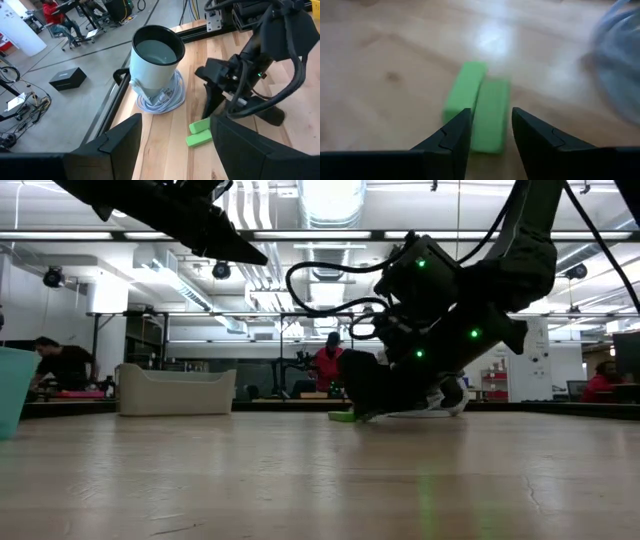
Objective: Pick & Place School Supplies
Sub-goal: Put the green eraser into the yellow bin
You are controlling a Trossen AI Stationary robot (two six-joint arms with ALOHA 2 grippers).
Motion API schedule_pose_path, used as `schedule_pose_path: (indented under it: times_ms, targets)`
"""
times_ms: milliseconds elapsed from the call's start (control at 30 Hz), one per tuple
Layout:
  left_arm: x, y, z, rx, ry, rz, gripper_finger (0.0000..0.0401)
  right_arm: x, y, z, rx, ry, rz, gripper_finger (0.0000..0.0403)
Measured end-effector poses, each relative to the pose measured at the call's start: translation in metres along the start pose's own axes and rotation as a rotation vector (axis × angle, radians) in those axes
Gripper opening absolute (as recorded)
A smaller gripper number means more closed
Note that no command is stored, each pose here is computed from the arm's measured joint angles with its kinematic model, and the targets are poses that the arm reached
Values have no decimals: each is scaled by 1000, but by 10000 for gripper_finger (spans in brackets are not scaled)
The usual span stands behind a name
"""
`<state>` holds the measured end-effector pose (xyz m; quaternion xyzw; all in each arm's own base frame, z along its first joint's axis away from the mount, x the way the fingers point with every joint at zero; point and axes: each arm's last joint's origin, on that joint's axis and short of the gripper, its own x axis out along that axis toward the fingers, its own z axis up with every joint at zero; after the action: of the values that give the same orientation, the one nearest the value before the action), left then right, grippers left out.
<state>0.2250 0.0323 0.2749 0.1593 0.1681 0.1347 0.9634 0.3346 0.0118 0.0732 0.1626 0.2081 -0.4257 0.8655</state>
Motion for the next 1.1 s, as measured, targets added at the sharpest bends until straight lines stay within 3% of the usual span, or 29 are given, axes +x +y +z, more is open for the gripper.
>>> schedule_pose_path:
  times_ms: [133,733,833,1100]
  targets:
    - [0,0,0,0,0,0,241,2,0,1,5,55,51,137]
    - [0,0,0,0,0,0,241,3,-1,1,-6,81,76,137]
    - [0,0,0,0,0,0,241,3,0,2,-53,83,85,135]
    - [0,0,0,0,0,0,241,2,3,4,-108,118,151,95]
